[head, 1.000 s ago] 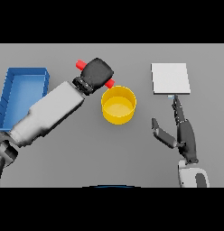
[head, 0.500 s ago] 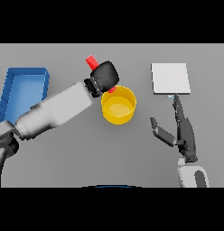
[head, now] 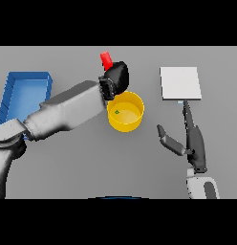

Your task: Pick up the red beaker and tilt it to pour out 1 green nut into yellow bowl. Pick up the yellow bowl and place it on the metallic measuring scale.

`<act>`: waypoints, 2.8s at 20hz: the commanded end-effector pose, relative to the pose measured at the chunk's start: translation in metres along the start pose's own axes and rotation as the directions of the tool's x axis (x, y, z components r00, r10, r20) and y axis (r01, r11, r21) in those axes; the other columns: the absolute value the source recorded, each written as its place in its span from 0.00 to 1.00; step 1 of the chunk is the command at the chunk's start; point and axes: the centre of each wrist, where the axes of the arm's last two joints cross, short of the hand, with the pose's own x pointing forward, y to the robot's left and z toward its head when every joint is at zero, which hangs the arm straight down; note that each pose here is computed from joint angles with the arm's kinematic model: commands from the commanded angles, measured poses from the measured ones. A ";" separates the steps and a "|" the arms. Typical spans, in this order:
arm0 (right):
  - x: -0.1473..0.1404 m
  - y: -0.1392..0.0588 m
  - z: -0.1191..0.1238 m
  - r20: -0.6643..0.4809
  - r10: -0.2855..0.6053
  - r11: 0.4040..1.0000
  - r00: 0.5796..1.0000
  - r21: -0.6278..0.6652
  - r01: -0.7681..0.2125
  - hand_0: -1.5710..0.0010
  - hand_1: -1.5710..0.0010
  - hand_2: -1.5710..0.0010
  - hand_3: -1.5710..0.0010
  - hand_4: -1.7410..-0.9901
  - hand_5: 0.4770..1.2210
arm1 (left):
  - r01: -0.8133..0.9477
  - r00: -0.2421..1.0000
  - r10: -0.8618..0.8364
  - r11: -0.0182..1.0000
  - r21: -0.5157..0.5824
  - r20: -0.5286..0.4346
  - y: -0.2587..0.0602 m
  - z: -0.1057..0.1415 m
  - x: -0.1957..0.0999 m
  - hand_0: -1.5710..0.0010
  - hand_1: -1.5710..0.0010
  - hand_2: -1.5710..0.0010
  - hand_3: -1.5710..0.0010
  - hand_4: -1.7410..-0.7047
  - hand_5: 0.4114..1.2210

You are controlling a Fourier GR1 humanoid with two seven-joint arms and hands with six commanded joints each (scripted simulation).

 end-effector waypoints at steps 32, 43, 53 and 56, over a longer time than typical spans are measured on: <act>-0.005 -0.003 -0.010 0.038 -0.008 0.998 0.999 0.060 0.005 1.00 1.00 1.00 1.00 0.70 0.18 | -0.657 -0.287 0.893 0.080 0.750 -0.347 -0.208 0.144 -0.176 0.00 0.00 0.00 0.08 0.00 1.00; -0.003 -0.008 -0.011 0.045 0.025 0.997 0.999 0.075 -0.028 1.00 1.00 1.00 1.00 0.70 0.25 | -0.568 -0.606 0.718 -0.089 0.818 -0.343 -0.249 0.166 -0.043 0.00 0.00 0.00 0.06 0.00 1.00; -0.005 -0.006 -0.003 0.057 0.024 0.997 0.998 0.074 -0.029 1.00 1.00 1.00 1.00 0.73 0.25 | -0.669 -0.586 0.692 -0.118 0.733 -0.423 -0.244 0.171 -0.011 0.00 0.08 0.09 0.13 0.35 0.52; -0.004 -0.004 0.000 0.062 0.024 0.997 0.998 0.075 -0.029 1.00 1.00 1.00 1.00 0.74 0.25 | -0.740 -0.569 0.689 -0.193 0.644 -0.448 -0.240 0.180 -0.015 0.41 0.52 0.51 0.54 0.68 0.43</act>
